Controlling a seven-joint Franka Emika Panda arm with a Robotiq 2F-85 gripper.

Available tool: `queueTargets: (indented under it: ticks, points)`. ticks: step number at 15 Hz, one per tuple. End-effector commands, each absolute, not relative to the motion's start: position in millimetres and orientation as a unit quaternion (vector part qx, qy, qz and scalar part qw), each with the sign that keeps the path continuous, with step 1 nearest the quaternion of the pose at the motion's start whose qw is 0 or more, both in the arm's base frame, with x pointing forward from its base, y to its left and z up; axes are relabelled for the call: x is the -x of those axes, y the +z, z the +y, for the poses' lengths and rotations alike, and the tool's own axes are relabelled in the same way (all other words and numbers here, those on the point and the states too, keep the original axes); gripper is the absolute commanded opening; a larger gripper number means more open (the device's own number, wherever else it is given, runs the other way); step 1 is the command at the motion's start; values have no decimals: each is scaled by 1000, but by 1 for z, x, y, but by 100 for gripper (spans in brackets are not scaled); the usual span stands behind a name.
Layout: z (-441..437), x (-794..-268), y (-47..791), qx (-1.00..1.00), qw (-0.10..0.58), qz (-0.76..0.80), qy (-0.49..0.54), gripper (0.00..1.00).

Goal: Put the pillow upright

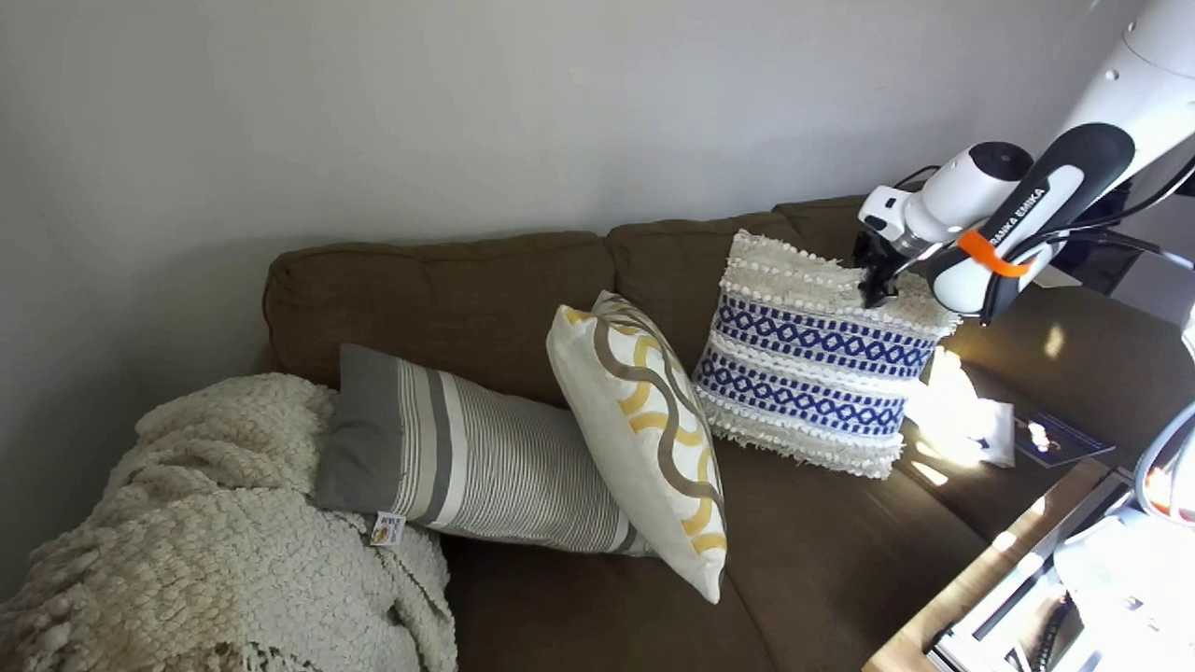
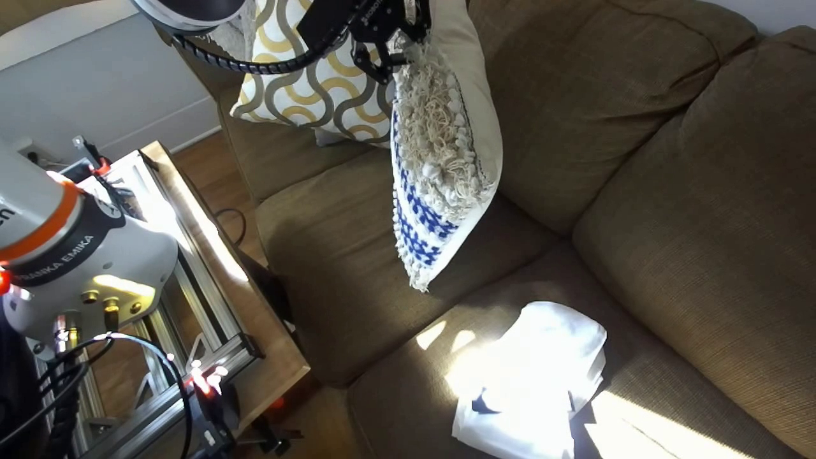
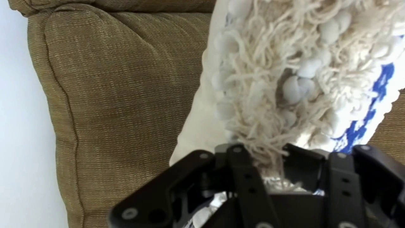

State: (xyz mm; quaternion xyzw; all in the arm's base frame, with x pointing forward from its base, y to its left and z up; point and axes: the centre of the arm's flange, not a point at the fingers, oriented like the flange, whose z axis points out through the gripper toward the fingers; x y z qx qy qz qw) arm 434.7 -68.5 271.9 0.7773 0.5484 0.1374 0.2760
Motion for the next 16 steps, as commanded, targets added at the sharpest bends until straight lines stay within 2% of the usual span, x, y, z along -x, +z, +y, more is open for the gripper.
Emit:
queueTargets:
  ticks: [1,6,12,16]
  points:
    - [-65,-433,273,-757,281,572,144,4]
    - [-51,-444,297,-666,288,679,116,4]
    - [-81,-498,326,-545,287,781,101,4]
    - [-114,-542,326,-544,253,796,80,4]
